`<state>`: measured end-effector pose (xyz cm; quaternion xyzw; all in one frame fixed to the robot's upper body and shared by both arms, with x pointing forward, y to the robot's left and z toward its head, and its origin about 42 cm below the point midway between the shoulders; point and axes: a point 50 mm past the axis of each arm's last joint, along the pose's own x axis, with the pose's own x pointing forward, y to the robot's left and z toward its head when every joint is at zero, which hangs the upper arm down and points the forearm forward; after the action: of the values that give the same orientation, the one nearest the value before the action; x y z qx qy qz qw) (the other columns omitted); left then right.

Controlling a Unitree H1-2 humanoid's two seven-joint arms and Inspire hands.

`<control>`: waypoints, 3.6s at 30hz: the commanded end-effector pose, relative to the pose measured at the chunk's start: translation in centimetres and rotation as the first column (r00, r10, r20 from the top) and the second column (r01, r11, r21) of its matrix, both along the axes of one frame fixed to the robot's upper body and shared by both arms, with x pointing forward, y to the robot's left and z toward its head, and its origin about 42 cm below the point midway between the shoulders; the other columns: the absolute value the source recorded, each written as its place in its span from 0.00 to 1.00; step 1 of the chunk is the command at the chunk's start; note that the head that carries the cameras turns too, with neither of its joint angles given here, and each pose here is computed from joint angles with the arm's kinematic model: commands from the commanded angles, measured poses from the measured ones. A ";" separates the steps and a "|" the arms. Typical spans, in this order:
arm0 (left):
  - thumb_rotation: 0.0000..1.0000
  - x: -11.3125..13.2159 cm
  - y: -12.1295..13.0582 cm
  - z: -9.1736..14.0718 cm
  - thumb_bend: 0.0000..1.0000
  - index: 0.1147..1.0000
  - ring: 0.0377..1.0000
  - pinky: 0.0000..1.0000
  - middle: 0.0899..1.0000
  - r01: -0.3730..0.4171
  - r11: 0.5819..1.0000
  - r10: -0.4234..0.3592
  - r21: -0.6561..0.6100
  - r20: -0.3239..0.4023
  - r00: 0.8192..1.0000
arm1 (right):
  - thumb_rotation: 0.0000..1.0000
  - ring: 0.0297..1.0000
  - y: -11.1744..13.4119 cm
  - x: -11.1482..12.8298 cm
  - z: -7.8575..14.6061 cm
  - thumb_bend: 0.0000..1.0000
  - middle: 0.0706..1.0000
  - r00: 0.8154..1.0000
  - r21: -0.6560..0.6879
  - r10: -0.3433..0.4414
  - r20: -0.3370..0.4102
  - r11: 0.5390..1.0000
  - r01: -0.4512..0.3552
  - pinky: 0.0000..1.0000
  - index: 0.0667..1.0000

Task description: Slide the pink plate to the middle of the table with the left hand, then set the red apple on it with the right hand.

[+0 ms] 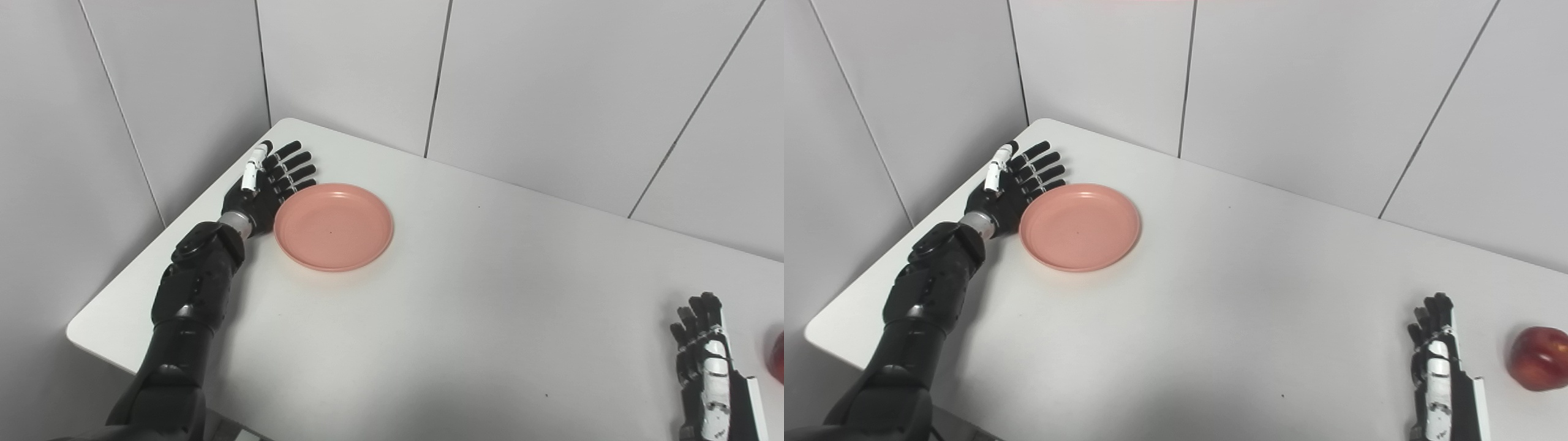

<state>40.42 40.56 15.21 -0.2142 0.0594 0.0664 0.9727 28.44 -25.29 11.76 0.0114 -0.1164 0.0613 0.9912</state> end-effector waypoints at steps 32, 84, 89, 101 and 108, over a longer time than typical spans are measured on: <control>1.00 1.5 -7.0 1.8 0.32 0.76 0.79 0.78 0.78 0.021 0.999 -0.019 -0.034 0.065 0.998 | 1.00 1.00 0.4 -1.6 -2.3 0.24 1.00 0.997 0.010 -0.012 -0.081 1.000 0.013 1.00 1.00; 1.00 0.2 -14.0 2.1 0.33 0.81 0.84 0.85 0.83 0.110 0.993 -0.104 -0.043 0.125 0.987 | 1.00 1.00 2.3 -1.4 -1.7 0.33 1.00 0.995 0.009 -0.025 -0.092 1.000 0.026 1.00 1.00; 1.00 0.0 -13.9 1.8 0.33 0.83 0.85 0.86 0.85 0.121 0.992 -0.115 -0.038 0.126 0.985 | 1.00 1.00 2.3 -1.5 -1.7 0.33 1.00 0.996 0.003 -0.023 -0.089 1.000 0.024 1.00 1.00; 1.00 0.3 -14.3 1.9 0.33 0.82 0.84 0.86 0.84 0.131 0.990 -0.122 -0.059 0.130 0.984 | 1.00 1.00 2.4 -1.4 -1.8 0.34 1.00 0.996 0.000 -0.024 -0.089 1.000 0.024 1.00 1.00; 1.00 0.3 -14.7 1.8 0.34 0.81 0.83 0.85 0.83 0.142 0.988 -0.133 -0.059 0.136 0.982 | 1.00 1.00 2.5 -1.4 -1.8 0.34 1.00 0.996 0.005 -0.024 -0.086 1.000 0.024 1.00 1.00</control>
<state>39.68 26.36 14.89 -0.2501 0.0545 0.0014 0.9667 28.08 -23.40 11.71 0.0002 -0.1032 0.0549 0.9931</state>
